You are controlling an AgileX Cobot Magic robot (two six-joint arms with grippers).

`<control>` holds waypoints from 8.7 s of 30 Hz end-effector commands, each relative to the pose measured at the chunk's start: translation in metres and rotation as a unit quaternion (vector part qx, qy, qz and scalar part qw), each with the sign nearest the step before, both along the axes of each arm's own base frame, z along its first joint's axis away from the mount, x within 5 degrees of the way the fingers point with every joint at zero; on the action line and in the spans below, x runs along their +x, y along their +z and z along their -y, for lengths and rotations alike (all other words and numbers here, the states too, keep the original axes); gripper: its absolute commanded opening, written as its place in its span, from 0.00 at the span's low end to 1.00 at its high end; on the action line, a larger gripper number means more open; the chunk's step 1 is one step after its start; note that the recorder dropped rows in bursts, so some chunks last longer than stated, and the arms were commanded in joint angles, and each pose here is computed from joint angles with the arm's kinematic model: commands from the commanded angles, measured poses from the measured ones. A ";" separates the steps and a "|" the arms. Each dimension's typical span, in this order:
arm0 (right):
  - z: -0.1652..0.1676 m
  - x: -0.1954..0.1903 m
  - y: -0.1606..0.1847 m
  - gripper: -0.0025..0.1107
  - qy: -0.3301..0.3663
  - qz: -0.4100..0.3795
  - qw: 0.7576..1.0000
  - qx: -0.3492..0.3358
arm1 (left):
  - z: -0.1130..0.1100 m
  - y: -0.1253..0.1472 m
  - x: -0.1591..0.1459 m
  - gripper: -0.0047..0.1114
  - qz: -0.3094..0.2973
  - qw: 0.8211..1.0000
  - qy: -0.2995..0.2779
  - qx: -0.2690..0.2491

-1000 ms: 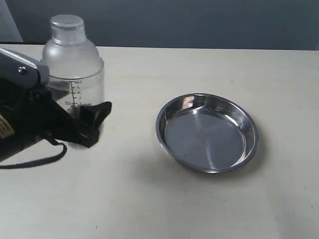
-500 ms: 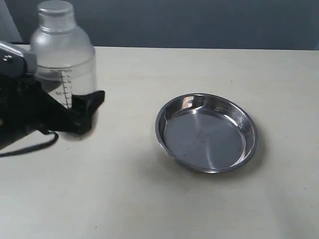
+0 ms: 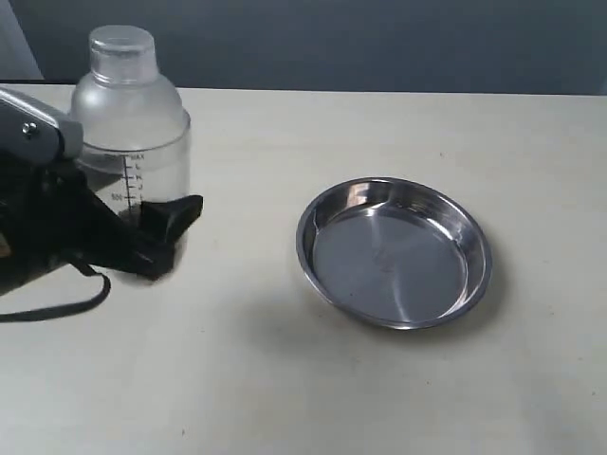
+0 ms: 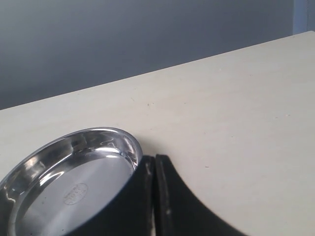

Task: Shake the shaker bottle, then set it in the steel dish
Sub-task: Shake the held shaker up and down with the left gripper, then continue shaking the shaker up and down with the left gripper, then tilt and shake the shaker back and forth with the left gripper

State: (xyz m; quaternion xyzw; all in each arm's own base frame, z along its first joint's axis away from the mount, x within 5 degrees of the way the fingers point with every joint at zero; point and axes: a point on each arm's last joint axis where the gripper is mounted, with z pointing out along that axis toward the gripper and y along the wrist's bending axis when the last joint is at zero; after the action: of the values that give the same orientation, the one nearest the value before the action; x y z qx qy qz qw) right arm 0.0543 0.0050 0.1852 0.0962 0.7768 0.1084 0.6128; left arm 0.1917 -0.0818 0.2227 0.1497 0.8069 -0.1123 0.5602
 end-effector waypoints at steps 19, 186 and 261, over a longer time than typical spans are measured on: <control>0.000 0.000 0.001 0.02 -0.001 0.006 1.000 -0.005 | -0.003 0.013 0.006 0.04 0.041 0.995 0.031 -0.085; 0.000 0.000 0.001 0.02 0.001 0.006 1.000 -0.004 | 0.005 0.024 -0.015 0.04 0.051 0.996 0.064 -0.025; 0.000 0.000 0.001 0.02 0.001 0.006 1.000 -0.001 | 0.023 -0.006 0.011 0.04 0.065 0.994 0.088 0.003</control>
State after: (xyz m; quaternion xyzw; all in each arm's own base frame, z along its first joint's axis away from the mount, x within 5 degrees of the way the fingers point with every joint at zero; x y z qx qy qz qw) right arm 0.0543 0.0051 0.1852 0.0972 0.7766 0.1099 0.6127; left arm 0.1902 -0.1270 0.2455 0.1612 0.7226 -0.1388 0.6577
